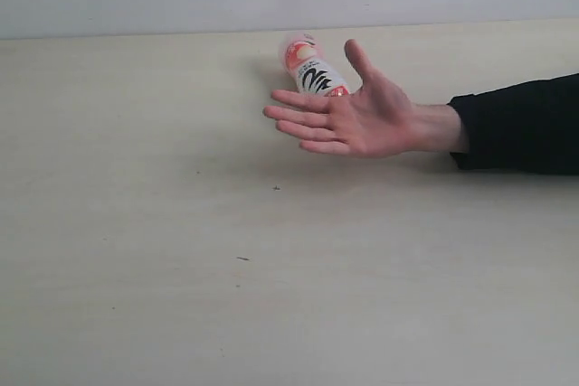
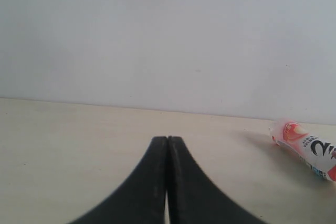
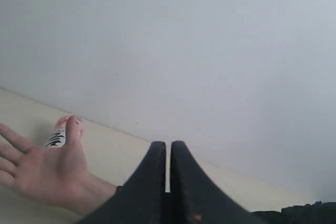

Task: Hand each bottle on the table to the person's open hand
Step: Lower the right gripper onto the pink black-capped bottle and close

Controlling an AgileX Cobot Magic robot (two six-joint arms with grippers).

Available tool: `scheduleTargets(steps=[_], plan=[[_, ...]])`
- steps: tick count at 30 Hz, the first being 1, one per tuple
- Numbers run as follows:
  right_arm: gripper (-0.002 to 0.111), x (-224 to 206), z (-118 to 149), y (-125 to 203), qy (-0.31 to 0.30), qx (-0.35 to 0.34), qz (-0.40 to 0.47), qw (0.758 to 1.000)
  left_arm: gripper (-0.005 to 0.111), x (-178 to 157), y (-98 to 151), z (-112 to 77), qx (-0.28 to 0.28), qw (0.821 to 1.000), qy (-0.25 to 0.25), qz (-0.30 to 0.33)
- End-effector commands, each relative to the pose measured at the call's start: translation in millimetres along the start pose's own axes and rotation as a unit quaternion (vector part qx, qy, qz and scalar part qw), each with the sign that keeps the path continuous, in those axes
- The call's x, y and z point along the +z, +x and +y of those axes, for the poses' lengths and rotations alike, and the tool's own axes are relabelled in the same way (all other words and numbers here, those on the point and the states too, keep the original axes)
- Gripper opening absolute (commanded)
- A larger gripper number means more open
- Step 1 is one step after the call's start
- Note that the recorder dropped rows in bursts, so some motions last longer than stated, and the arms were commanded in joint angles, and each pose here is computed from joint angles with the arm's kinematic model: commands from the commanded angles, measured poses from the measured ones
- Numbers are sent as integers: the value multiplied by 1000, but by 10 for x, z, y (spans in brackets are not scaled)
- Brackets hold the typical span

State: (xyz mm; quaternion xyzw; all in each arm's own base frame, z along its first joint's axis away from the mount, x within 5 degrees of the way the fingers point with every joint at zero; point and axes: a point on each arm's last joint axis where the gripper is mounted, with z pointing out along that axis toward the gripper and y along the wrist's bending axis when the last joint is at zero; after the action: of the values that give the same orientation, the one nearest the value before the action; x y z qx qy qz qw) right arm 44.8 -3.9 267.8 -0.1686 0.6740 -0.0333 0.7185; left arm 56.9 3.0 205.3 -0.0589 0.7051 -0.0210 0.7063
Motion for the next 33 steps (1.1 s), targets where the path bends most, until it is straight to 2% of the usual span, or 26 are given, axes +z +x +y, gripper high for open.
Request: scheduleTargets(steps=[1,3,5,6,7,8,10,12,14,16,17,20,23,26,29,33], plan=[[12,114,-67,-224,5,36,43,998,0,-5,-3,-4,0,1000,4,-2],[12,336,-99,-498,4,70,81,994,0,-5,-3,-4,0,1000,4,-2],[12,733,-90,-802,0,104,154,983,0,-5,-3,-4,0,1000,4,-2],[12,1122,-34,-966,-3,118,229,966,0,-5,-3,-4,0,1000,4,-2],[12,1346,28,-984,-10,109,267,957,0,-5,-3,-4,0,1000,4,-2],[12,1798,172,-1066,-39,98,328,939,0,-5,-3,-4,0,1000,4,-2],[12,2400,417,-1125,-92,102,362,922,0,-5,-3,-4,0,1000,4,-2],[12,2915,593,-1072,-101,104,358,922,0,-5,-3,-4,0,1000,4,-2],[14,3347,779,-846,-107,87,380,915,0,-5,-3,-4,0,1000,4,-2],[26,3697,949,-576,-113,59,429,894,0,-5,-3,-4,0,1000,4,-2],[37,3869,1033,-431,-117,40,459,880,0,-5,-3,-4,0,1000,4,-2],[55,4120,1169,-200,-129,11,500,856,0,-5,-3,-4,0,1000,4,-2],[66,4360,1236,-37,-114,-13,507,855,0,-5,-3,-4,0,1000,4,-2],[68,4565,1309,85,-104,-17,473,875,0,-5,-3,-4,0,1000,4,-2],[68,4643,1404,173,-111,20,463,879,0,-5,-3,-4,0,1000,4,-2],[69,4733,1473,294,-119,13,463,878,0,-5,-3,-4,0,1000,4,-2]])
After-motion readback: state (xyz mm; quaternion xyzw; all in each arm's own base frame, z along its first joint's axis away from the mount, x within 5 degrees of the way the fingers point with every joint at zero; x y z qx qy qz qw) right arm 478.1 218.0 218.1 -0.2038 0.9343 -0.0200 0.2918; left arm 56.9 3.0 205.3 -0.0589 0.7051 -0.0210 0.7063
